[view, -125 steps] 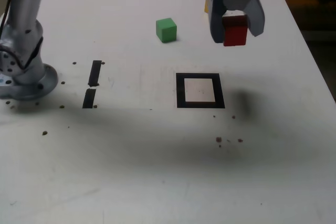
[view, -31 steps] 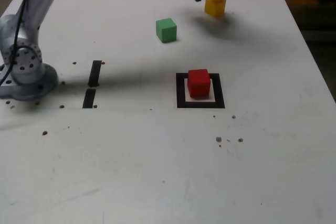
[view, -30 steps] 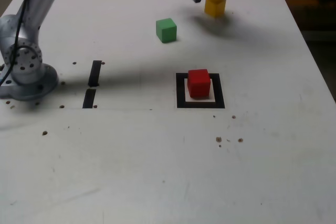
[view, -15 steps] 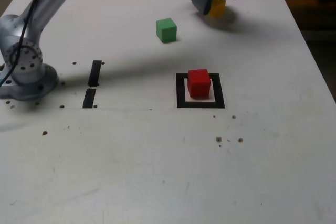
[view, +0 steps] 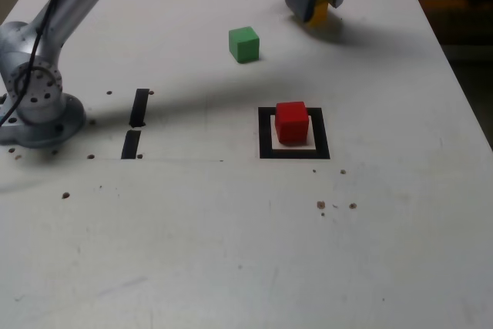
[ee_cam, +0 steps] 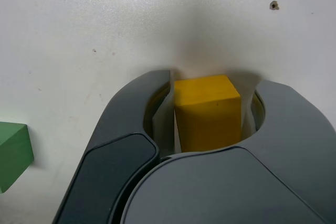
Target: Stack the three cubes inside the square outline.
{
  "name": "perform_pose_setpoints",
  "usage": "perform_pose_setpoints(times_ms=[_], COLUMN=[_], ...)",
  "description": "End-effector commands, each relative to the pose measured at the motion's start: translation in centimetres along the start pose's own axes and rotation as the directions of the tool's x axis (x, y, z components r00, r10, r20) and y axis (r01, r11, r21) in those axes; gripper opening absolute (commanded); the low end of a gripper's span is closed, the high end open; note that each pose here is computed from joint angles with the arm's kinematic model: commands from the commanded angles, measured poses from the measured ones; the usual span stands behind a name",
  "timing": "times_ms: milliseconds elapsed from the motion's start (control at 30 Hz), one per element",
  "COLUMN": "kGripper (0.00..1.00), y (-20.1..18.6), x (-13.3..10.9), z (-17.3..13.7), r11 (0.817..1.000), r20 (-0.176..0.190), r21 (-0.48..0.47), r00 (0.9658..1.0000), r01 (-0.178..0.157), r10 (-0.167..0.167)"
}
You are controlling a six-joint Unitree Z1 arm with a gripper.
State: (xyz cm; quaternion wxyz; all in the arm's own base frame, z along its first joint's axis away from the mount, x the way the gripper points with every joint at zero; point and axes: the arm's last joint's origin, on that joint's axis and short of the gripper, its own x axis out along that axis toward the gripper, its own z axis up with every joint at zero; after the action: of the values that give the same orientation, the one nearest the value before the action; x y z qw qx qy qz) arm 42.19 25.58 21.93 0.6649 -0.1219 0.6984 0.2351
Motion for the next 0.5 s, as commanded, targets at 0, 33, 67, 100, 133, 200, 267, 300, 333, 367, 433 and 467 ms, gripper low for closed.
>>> perform_pose_setpoints(times_ms=[0, 33, 67, 100, 133, 200, 267, 300, 333, 367, 433, 467], kGripper=[0.36, 0.33, 0.31, 0.29, 0.27, 0.24, 0.21, 0.20, 0.20, 0.19, 0.18, 0.18], y=[0.1, 0.1, 0.1, 0.0, 0.0, -0.2, -0.4, -0.5, -0.7, -0.9, -1.5, -1.8], x=[-0.1, -0.1, -0.2, -0.2, -0.3, -0.4, -0.7, -0.9, -1.3, -1.7, -2.9, -3.7], z=[0.0, 0.0, 0.0, 0.0, 0.0, -0.1, -0.2, -0.3, -0.4, -0.6, -1.1, -1.4], r11=[1.000, 1.000, 1.000, 1.000, 1.000, 1.000, 1.000, 1.000, 1.000, 1.000, 0.999, 0.999], r20=[0.002, 0.004, 0.005, 0.005, 0.005, 0.005, 0.006, 0.008, 0.010, 0.012, 0.021, 0.027], r21=[-0.002, -0.002, -0.001, 0.000, 0.001, 0.004, 0.009, 0.013, 0.018, 0.023, 0.039, 0.049], r00=[1.0000, 1.0000, 0.9999, 0.9999, 0.9999, 0.9999, 0.9999, 0.9999, 0.9999, 0.9998, 0.9997, 0.9995], r01=[-0.007, -0.009, -0.010, -0.010, -0.010, -0.010, -0.010, -0.011, -0.012, -0.014, -0.017, -0.019], r10=[0.007, 0.009, 0.010, 0.010, 0.010, 0.010, 0.010, 0.011, 0.012, 0.014, 0.016, 0.018])
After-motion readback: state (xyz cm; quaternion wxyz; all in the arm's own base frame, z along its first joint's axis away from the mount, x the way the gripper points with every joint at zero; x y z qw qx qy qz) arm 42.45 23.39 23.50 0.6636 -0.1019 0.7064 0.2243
